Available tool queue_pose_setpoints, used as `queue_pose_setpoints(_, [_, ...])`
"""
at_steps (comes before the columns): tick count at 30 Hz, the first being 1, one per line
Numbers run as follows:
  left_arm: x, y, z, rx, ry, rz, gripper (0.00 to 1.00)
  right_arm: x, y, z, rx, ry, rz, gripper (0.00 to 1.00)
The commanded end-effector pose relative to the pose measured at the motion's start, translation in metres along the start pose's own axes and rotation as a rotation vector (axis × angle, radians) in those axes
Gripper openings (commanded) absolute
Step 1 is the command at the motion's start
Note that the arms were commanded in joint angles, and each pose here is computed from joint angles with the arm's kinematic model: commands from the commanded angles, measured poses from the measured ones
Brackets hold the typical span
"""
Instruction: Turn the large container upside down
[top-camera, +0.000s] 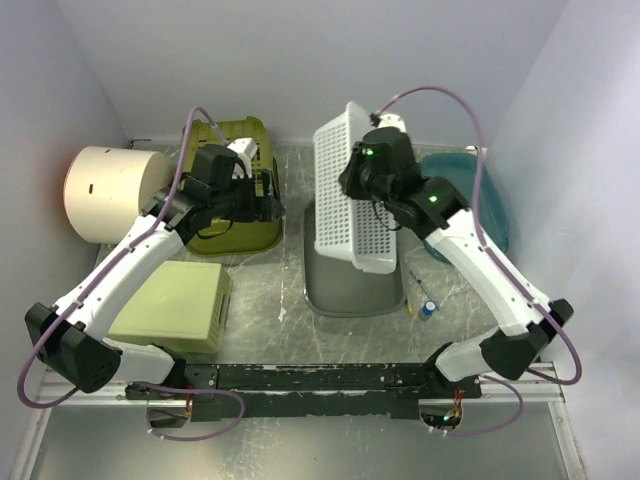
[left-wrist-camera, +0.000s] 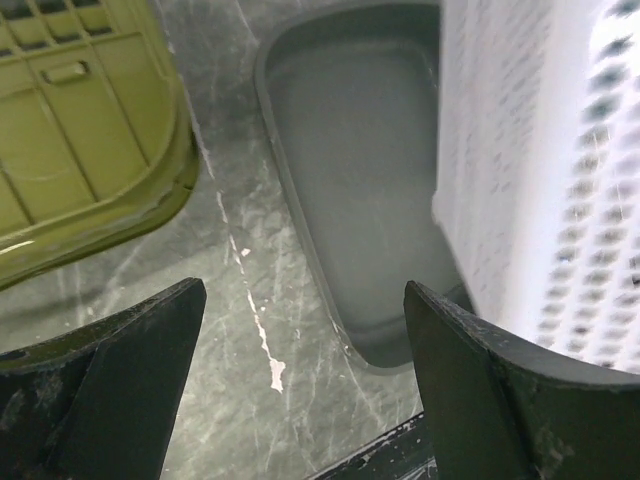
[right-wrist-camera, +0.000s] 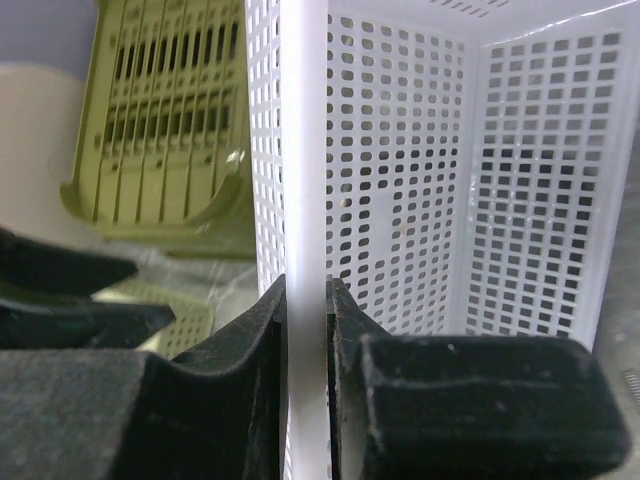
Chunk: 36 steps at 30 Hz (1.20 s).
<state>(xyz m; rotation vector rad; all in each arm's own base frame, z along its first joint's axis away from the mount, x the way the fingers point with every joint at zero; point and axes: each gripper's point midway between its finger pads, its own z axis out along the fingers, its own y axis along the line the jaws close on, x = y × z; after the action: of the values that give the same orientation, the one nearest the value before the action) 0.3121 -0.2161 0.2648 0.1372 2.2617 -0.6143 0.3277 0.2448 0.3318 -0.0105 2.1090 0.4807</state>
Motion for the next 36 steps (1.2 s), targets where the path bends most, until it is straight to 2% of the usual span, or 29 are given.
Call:
queue_pose_setpoints(1, [0.006,-0.025,0.015,0.019,-0.033,0.007,0.91,-0.078,-0.038,-0.054,0.136,-0.282,-0.009,0.00])
queue_pose_setpoints(5, [0.043,-0.060,0.048,0.107,0.051,-0.019,0.91,-0.111,-0.069,-0.084,0.278,-0.425,-0.020,0.00])
queue_pose_setpoints(9, [0.091,-0.102,0.087,0.196,0.153,-0.008,0.90,-0.136,-0.098,-0.096,0.407,-0.496,-0.046,0.00])
queue_pose_setpoints(14, [0.158,-0.123,0.131,0.208,0.329,0.080,0.91,-0.157,-0.114,-0.085,0.401,-0.501,-0.041,0.00])
queue_pose_setpoints(18, [0.211,-0.113,0.147,0.176,0.460,0.132,0.91,-0.160,-0.122,-0.066,0.349,-0.456,-0.003,0.00])
queue_pose_setpoints(21, [0.237,-0.106,0.138,0.140,0.500,0.170,0.91,-0.163,-0.124,-0.057,0.306,-0.444,0.028,0.00])
queue_pose_setpoints(29, [0.289,-0.072,0.080,0.032,0.625,0.217,0.92,-0.169,-0.119,-0.020,0.148,-0.400,0.134,0.00])
queue_pose_setpoints(36, [0.318,-0.068,0.030,0.036,0.721,0.223,0.92,-0.184,-0.095,0.002,-0.059,-0.553,0.286,0.00])
